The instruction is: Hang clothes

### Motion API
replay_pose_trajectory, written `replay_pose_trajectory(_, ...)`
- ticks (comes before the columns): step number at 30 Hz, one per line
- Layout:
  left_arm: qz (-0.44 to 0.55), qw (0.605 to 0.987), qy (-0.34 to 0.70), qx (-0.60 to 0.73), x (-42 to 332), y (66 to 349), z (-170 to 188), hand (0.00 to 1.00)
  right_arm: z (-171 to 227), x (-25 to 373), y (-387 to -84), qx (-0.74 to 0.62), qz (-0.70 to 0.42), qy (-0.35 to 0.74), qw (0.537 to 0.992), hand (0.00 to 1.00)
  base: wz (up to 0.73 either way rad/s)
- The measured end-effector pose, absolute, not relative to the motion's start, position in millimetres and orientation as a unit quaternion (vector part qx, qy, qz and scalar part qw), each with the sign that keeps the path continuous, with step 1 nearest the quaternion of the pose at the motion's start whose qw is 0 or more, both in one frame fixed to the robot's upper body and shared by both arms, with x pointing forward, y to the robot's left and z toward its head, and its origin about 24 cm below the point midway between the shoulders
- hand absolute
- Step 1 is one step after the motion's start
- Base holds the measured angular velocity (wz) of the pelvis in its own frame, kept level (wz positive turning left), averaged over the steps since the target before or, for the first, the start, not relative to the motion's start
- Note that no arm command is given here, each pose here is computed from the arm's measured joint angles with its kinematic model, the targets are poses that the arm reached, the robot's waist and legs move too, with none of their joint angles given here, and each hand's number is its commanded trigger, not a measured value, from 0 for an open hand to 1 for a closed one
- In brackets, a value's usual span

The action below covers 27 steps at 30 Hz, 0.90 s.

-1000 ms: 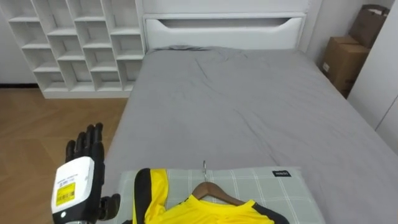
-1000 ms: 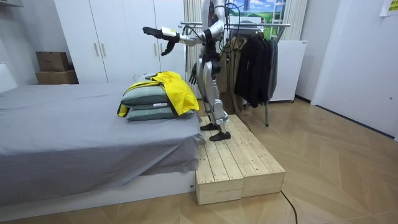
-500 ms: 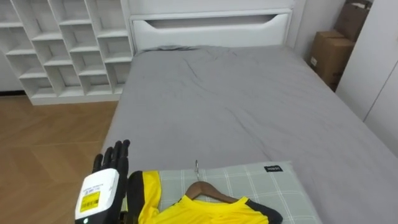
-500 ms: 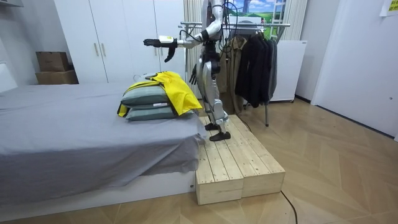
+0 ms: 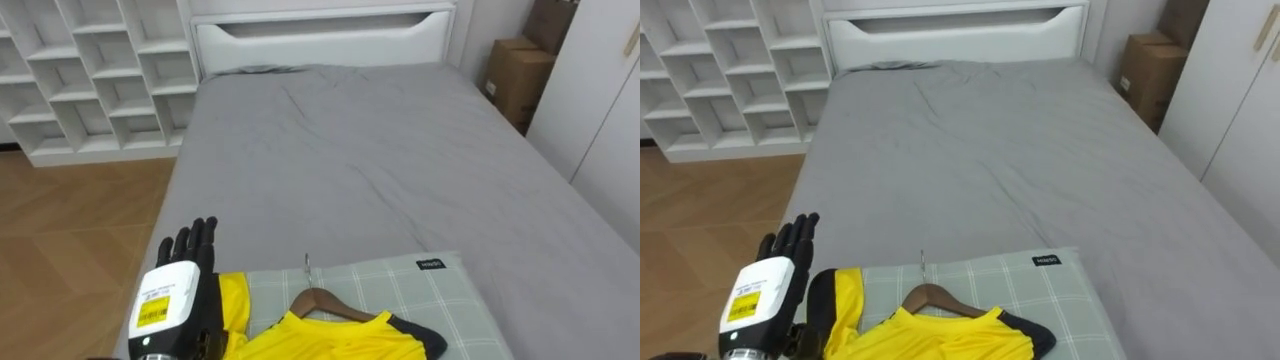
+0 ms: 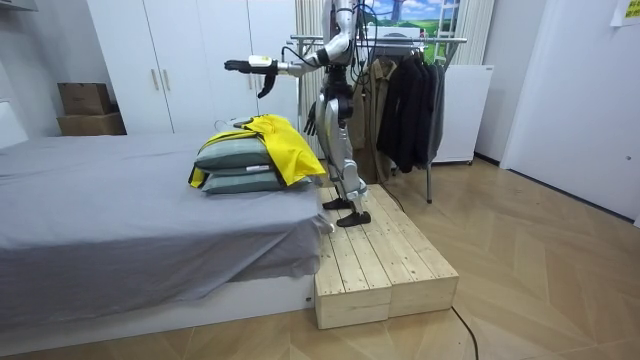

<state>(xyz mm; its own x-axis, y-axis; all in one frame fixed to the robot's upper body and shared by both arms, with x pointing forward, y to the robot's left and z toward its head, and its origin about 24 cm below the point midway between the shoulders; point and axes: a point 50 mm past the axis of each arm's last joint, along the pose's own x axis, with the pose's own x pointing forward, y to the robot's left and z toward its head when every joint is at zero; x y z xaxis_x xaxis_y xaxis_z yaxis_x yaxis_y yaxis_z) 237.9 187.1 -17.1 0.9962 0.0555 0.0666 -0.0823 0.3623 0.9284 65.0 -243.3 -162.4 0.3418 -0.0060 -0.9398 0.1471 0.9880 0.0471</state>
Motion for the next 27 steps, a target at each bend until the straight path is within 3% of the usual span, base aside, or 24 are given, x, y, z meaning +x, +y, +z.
replay_pose_trajectory(27,0.035,0.840,0.009,0.541,247.5,186.3,-18.0,0.00,-162.1,67.5,-242.6,0.054,-0.046,0.570,0.819,0.00,-0.01)
